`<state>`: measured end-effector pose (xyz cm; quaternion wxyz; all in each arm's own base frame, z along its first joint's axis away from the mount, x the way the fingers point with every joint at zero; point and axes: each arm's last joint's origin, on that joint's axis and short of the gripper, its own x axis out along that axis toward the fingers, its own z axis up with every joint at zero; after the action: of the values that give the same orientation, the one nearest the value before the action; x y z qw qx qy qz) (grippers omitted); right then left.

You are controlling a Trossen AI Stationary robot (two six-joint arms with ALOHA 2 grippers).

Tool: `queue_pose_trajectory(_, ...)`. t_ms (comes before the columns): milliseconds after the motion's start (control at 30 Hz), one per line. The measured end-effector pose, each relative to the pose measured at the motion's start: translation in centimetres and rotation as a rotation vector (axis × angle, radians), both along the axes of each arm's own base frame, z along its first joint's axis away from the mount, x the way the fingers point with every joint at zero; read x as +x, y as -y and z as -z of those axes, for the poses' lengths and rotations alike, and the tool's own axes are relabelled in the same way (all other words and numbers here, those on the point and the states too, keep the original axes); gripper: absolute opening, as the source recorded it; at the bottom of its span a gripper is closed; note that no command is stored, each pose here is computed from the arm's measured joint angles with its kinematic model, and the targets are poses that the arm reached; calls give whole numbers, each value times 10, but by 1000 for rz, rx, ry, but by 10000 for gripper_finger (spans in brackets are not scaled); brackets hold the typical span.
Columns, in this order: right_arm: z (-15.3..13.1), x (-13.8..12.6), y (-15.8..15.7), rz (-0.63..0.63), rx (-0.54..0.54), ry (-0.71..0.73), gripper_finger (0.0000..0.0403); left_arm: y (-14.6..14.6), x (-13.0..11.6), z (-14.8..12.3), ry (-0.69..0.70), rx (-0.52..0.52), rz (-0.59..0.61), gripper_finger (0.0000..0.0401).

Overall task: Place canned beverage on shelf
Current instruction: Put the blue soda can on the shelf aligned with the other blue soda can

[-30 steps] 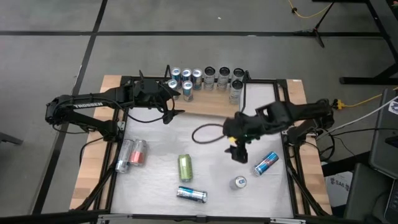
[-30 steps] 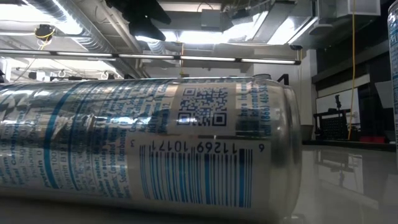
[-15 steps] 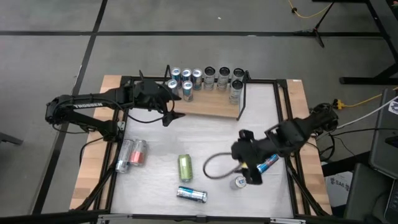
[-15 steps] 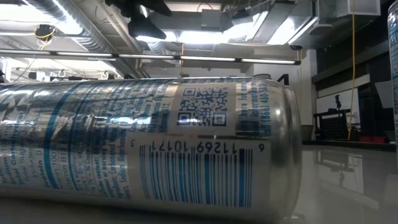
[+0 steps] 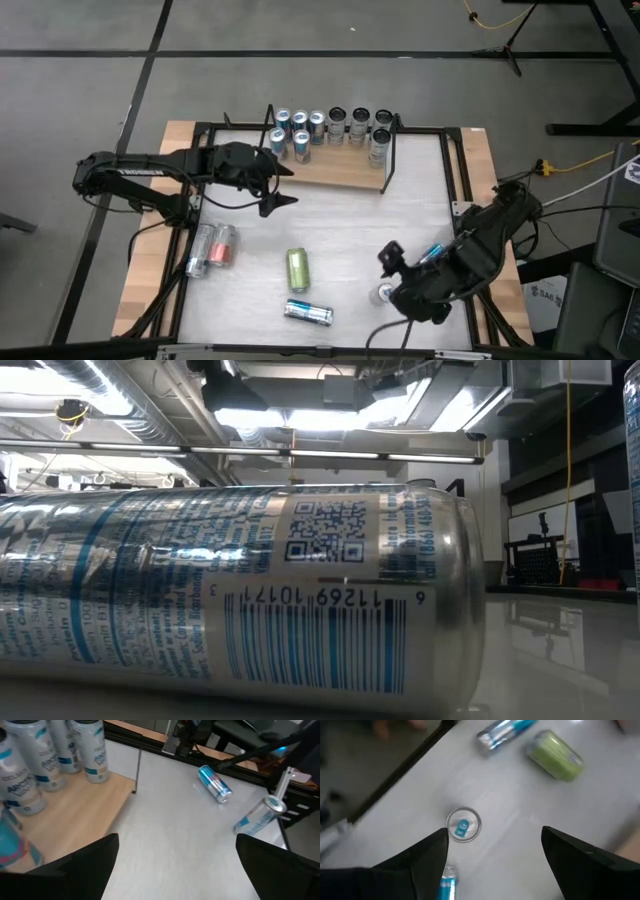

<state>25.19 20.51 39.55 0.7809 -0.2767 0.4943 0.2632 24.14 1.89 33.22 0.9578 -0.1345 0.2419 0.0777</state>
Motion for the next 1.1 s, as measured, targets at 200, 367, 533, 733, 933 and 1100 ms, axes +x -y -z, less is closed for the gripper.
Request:
queue_pose_trajectory(200,14,13,-4,-275,-111,-13,308,9,1,0,1,-1,-5,396)
queue_pose_trajectory(367,30,24,-11,-424,-175,-46,308,13,1,0,1,31,-38,396)
queue_pose_trajectory(533,52,31,-17,-473,-232,-153,308,16,1,0,1,39,-40,396)
queue_pose_trajectory(733,73,41,-26,-478,-263,-217,308,20,1,0,2,39,-21,396)
queue_pose_trajectory(933,83,46,-29,-479,-278,-245,308,26,0,0,2,39,1,396)
queue_pose_trajectory(1100,83,44,-29,-472,-289,-258,308,29,0,0,2,39,14,396)
